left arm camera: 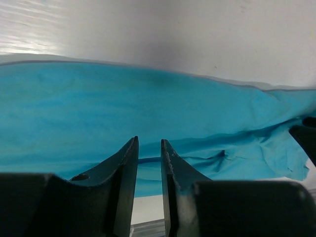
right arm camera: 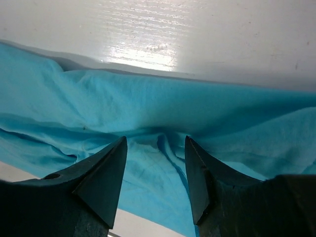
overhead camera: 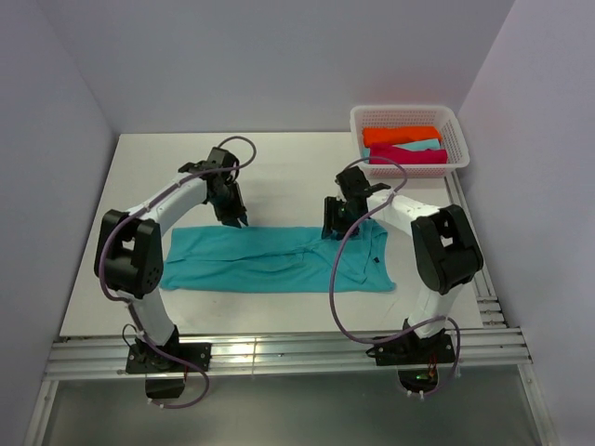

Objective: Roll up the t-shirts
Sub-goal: Fold the tshirt

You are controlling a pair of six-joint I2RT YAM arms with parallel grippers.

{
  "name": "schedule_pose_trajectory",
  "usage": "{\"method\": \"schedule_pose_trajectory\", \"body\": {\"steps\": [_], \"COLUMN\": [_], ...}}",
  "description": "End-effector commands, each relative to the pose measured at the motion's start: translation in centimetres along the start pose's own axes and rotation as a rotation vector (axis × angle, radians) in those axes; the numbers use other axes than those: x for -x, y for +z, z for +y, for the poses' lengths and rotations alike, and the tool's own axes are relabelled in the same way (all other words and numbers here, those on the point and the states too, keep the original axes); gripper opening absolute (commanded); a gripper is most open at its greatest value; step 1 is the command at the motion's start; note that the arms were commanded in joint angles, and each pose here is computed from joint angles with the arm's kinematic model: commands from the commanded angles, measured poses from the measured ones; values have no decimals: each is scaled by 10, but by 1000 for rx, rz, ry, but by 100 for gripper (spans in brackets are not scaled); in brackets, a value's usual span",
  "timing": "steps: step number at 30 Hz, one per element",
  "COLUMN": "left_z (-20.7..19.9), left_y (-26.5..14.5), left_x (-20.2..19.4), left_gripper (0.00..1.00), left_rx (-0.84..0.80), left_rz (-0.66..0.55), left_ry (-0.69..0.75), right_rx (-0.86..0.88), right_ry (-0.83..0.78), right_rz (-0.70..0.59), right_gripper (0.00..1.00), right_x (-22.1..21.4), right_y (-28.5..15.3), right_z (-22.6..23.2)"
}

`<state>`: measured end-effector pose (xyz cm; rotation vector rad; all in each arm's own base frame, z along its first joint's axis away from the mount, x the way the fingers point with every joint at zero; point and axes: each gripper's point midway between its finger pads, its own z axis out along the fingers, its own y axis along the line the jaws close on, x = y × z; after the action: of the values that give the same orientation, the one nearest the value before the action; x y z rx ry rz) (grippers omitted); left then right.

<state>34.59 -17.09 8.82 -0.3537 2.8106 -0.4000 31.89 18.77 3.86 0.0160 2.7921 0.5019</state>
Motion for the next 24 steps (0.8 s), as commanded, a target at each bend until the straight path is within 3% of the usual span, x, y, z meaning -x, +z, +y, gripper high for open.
{"method": "schedule_pose_trajectory", "body": {"steps": [1,5,9,12,24], "left_z": [-34,-52,-62,-69,-85], "left_y": [1,12,22,27,40], "left_x": [5,-3,-8,-11,-30], "left_gripper": [29,29,29,29,28], "left_rx": [-102,-120,-114,-117,-139], "left_rz": [10,49,74,82,122], "left_ry": [0,28,47,59,83], "right_rx": [35,52,70,93,203], "right_ry": [-31,-29,-36,-36,-21], "right_rz": [-40,-39,-40,-43,-39], "right_gripper": [56,44,18,4,0], "right_x": [16,15,12,11,-9], "right_y": [2,4,2,-2,-41], "right_z": [12,16,20,24,46]}}
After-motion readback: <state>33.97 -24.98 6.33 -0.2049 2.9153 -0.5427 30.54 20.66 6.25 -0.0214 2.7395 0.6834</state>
